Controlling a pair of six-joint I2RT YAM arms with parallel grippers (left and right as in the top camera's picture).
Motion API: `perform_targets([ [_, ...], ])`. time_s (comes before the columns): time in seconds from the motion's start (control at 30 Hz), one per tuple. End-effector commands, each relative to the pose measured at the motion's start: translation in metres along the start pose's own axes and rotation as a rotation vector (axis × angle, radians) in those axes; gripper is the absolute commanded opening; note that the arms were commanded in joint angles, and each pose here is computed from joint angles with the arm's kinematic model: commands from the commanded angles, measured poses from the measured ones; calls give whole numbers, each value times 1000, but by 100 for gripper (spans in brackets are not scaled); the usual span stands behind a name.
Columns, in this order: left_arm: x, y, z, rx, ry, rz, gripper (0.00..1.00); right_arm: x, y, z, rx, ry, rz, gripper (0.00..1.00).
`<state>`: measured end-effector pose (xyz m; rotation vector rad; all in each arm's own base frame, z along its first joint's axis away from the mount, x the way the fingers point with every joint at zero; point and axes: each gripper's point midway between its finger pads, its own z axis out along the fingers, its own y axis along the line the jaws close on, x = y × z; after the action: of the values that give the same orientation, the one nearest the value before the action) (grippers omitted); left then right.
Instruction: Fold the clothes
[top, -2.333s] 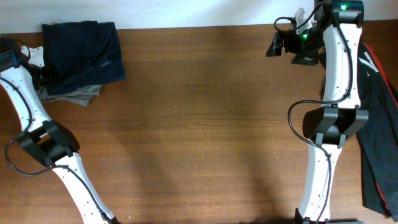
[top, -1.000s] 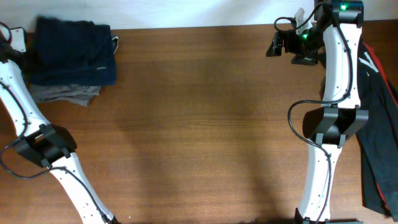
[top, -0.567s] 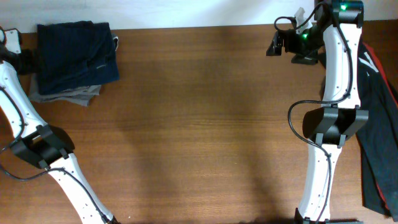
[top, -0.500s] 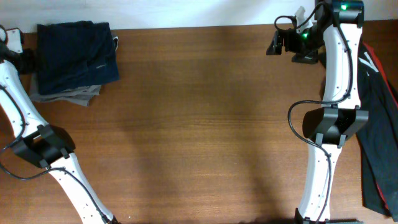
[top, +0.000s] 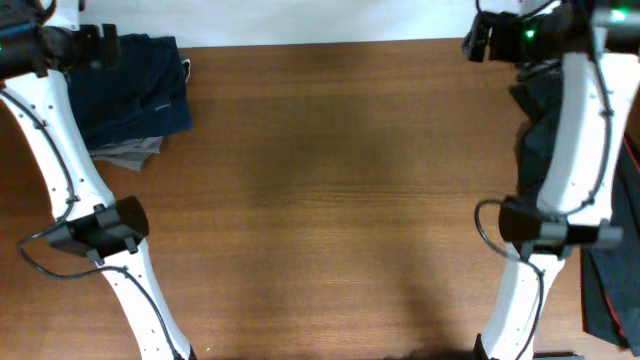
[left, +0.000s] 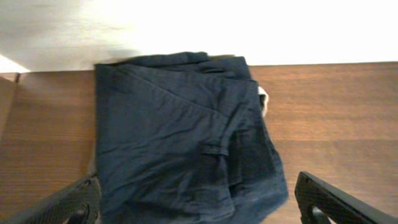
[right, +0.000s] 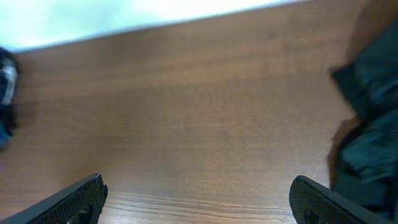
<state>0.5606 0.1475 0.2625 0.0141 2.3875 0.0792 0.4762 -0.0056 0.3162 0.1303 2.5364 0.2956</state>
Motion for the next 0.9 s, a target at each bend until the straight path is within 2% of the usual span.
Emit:
perform_targets([
  [0.0,0,-7,-1,14,4,13,99,-3,12,-69,79,-135,-40,99],
  [0.17,2,-9,-1,19,13,13,99,16,14,-110,110,-151,-41,99],
  [0.43,7,-10,-1,24,32,11,99,69,7,-108,129,8,11,99],
  [0.87,7,-10,-1,24,31,11,99,72,17,-109,73,14,12,99],
])
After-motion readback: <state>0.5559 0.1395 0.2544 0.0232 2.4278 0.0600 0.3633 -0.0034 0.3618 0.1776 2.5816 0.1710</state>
